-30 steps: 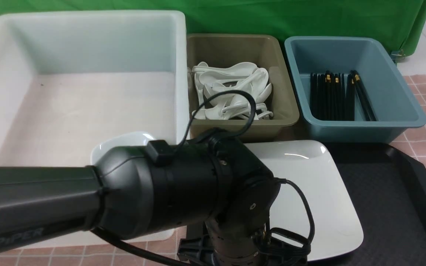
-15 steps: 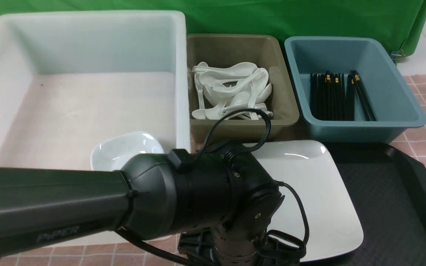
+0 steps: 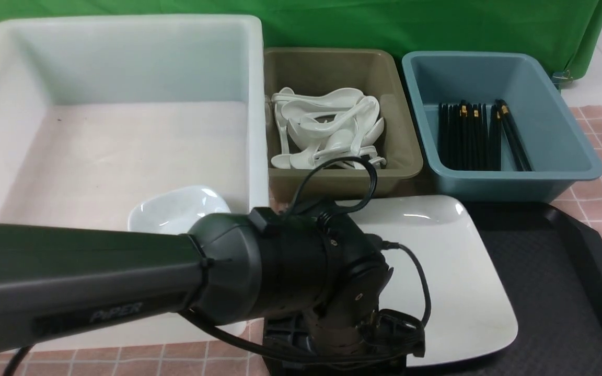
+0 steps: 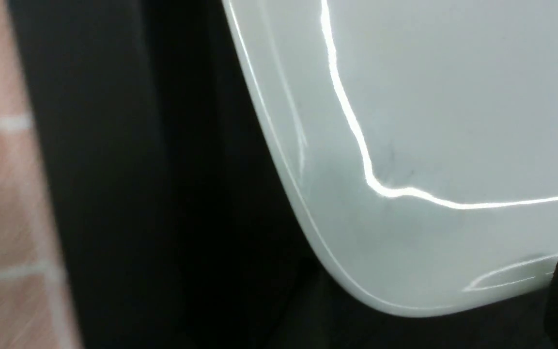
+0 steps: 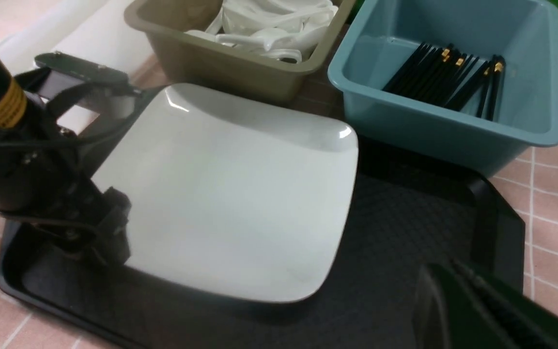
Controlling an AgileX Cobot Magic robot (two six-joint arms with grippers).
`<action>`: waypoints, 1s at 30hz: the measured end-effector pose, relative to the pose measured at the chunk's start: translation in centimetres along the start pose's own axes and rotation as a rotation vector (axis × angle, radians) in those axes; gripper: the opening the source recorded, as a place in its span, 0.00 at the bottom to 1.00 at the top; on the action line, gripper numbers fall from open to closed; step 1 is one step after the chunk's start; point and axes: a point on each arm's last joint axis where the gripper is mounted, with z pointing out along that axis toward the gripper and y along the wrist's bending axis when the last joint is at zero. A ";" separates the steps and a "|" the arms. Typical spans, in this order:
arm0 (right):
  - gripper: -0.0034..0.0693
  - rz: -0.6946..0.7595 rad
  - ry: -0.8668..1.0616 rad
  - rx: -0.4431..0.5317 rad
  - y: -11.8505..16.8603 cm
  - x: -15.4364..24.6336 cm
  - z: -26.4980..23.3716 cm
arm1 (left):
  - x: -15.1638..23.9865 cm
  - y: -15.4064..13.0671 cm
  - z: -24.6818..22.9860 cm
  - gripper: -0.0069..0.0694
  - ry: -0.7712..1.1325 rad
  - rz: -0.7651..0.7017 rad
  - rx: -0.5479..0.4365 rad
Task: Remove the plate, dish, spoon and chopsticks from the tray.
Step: Use the left arm to grab a plate from the dinner plate
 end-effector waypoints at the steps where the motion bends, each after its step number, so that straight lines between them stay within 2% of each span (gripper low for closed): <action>1: 0.09 0.000 0.000 0.000 0.0 0.0 0.0 | -0.1 -0.2 0.1 0.84 -0.015 0.007 0.019; 8: 0.09 0.000 0.011 0.002 0.0 0.1 0.0 | -1.3 -1.9 0.0 0.84 -0.154 0.110 0.202; 12: 0.09 0.000 0.018 0.004 0.0 0.2 0.0 | -1.5 -2.0 0.0 0.84 -0.168 0.118 0.220; 18: 0.09 0.000 0.018 0.004 0.0 0.2 0.0 | -2.3 -1.1 0.2 0.84 -0.127 -0.079 0.233; 25: 0.09 0.000 0.018 0.004 0.0 0.2 0.0 | -2.2 -1.4 2.0 0.84 -0.108 -0.150 0.253; 30: 0.09 0.001 0.018 0.004 0.0 0.2 0.0 | -2.5 -1.9 2.9 0.84 -0.125 -0.202 0.303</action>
